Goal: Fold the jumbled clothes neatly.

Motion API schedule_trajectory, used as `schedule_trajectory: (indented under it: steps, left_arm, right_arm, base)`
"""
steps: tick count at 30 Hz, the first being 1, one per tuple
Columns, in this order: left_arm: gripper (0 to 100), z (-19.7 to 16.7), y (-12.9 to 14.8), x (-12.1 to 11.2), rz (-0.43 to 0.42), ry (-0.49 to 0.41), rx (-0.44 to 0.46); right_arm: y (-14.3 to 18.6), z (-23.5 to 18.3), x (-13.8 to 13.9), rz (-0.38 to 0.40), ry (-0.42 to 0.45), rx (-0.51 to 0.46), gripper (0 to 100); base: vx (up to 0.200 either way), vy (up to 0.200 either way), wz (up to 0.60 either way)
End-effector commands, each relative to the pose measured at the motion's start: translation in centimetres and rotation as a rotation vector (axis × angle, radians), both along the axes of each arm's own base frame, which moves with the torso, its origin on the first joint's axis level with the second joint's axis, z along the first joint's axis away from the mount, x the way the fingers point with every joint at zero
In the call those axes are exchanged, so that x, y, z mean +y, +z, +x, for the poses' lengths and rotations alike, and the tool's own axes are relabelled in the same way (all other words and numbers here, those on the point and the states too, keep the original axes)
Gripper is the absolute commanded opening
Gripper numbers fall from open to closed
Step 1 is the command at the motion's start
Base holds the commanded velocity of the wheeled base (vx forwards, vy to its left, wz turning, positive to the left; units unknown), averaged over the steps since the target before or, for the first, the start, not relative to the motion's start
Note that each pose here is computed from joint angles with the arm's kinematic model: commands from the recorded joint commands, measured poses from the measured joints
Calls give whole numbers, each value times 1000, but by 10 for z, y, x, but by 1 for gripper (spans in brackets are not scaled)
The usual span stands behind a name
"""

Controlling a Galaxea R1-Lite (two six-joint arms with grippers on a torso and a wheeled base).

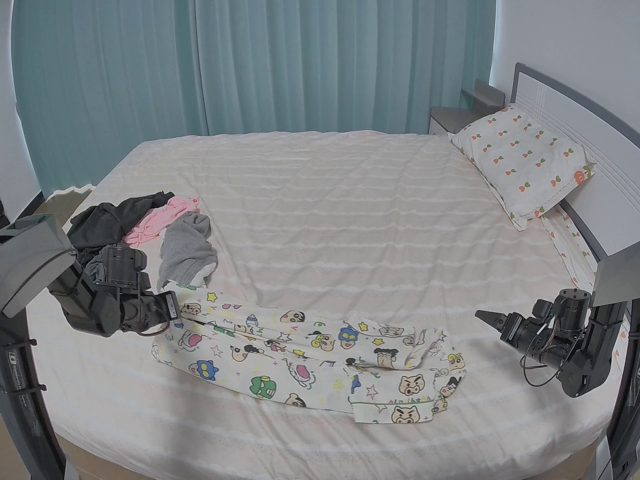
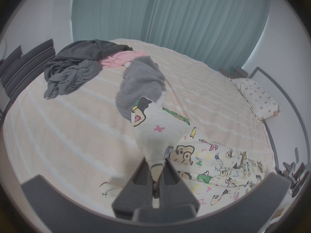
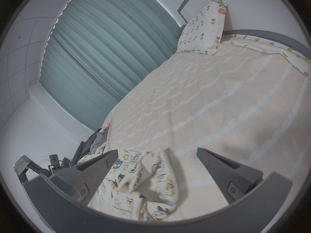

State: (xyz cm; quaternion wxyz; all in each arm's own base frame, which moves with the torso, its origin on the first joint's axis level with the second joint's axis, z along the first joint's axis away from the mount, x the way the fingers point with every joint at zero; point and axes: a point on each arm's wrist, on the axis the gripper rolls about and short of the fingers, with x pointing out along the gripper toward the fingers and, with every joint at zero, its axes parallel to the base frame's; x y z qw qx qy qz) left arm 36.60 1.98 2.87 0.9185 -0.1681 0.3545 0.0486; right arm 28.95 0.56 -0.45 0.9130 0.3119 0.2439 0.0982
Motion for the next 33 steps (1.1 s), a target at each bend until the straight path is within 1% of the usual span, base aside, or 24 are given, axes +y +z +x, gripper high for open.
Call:
schedule_trajectory:
  steps: [1, 3, 6, 8, 12, 14, 15, 18, 19, 21, 22, 23, 24, 25, 26, 30, 33]
  left_arm:
    - [0, -9, 21, 35, -7, 81, -49]
    - [0, -12, 29, 50, -10, 116, -59]
    - [0, -19, 40, 67, -2, 149, -49]
    - [0, -23, 50, 74, 2, 162, -53]
    - [0, -27, 66, 70, 6, 165, -64]
    - [0, -29, 71, 60, 9, 142, -62]
    - [0, -29, 77, 38, 6, 93, -49]
    - [0, -31, 84, 10, 8, 66, -35]
    - [0, -31, 88, -16, 11, 40, -38]
    - [0, -29, 90, -39, 15, 24, -48]
    - [0, -29, 92, -60, 18, 6, -59]
    - [0, -29, 94, -75, 19, -8, -68]
    - [0, -29, 94, -77, 18, -10, -68]
    - [0, -32, 97, -100, 15, -48, -84]
    - [0, -35, 98, -114, 14, -81, -88]
    - [0, -43, 102, -166, 5, -208, -117]
    - [0, -44, 97, -201, 2, -253, -123]
  right_arm:
    - [0, 1, 0, 0, -1, -8, 100]
    - [0, 0, 0, 0, 2, -8, 100]
    - [0, 0, 0, 0, 2, -8, 100]
    - [0, 0, 0, 0, 2, -8, 100]
    - [0, 0, 0, 0, 2, -8, 100]
    - [-1, 0, 0, 0, 2, -6, 100]
    - [-1, 0, 1, 0, 3, -6, 100]
    - [0, 0, 1, 0, 3, -8, 100]
    - [-1, 0, 1, 0, 3, -6, 100]
    - [-1, 0, 1, 0, 3, -6, 100]
    - [-1, 0, 1, 0, 3, -6, 100]
    - [-1, 0, 1, 0, 3, -5, 100]
    - [-1, 0, 1, 0, 3, -5, 100]
    - [-1, 0, 1, 0, 5, -5, 100]
    - [-1, 0, 1, 0, 5, -3, 100]
    - [-2, 0, 2, 0, 6, -2, 100]
    - [-2, 0, 2, 0, 8, 0, 100]
  base:
    - [0, 0, 0]
    - [0, 0, 0]
    - [0, 0, 0]
    - [0, 0, 0]
    - [0, 0, 0]
    - [0, 0, 0]
    - [0, 0, 0]
    - [0, 0, 0]
    - [0, 0, 0]
    - [0, 0, 0]
    - [0, 0, 0]
    - [0, 0, 0]
    - [0, 0, 0]
    - [0, 0, 0]
    - [0, 0, 0]
    - [0, 0, 0]
    - [0, 0, 0]
